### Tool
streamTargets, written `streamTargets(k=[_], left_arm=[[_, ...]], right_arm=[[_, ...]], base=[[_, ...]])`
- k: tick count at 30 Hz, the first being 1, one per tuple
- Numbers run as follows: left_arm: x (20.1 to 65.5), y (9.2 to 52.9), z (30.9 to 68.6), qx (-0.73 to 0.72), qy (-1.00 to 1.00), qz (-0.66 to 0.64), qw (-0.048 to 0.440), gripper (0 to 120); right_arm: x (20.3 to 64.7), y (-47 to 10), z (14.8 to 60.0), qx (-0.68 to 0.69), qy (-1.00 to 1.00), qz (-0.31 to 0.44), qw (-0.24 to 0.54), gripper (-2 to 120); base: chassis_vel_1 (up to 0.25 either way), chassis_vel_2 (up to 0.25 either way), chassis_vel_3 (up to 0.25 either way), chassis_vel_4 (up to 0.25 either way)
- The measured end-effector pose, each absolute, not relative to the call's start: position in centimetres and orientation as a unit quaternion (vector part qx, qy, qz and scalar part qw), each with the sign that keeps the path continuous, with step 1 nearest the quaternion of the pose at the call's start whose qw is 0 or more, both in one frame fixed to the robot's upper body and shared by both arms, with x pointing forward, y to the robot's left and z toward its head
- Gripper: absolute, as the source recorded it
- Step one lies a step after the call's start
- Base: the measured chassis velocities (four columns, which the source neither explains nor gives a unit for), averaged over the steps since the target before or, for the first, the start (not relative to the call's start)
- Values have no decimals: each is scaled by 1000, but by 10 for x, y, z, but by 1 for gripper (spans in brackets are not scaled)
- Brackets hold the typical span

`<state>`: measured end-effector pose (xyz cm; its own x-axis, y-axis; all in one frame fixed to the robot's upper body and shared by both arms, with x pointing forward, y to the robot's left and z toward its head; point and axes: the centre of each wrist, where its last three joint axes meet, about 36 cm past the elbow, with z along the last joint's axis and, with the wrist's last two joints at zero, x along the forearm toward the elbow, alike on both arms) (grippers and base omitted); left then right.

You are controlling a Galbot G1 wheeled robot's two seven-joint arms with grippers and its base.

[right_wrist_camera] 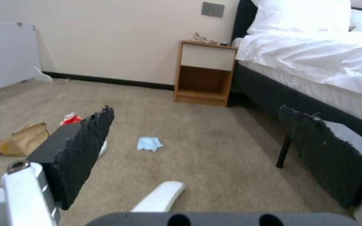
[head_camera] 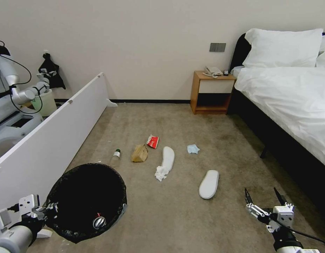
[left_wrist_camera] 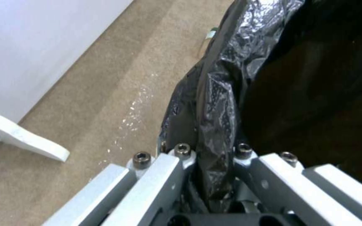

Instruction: Pick up the trash bin, then pick up the garbage from the floor and place it into the trash bin.

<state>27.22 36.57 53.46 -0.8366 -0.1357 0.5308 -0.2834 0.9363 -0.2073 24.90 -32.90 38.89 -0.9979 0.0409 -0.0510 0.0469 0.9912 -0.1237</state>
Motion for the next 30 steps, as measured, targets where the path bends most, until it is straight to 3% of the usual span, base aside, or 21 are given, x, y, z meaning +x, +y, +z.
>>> streamTargets(k=[18,30], left_arm=[[274,364,535,107,-949,140,263,3],[273,362,536,105,-949,140,262,3]], right_arm=[[251,-331,386,20,998,-60,19,100],[252,-332,385,19,998,-58,16,100]], base=[[0,0,0,0],[-63,52,53,-66]])
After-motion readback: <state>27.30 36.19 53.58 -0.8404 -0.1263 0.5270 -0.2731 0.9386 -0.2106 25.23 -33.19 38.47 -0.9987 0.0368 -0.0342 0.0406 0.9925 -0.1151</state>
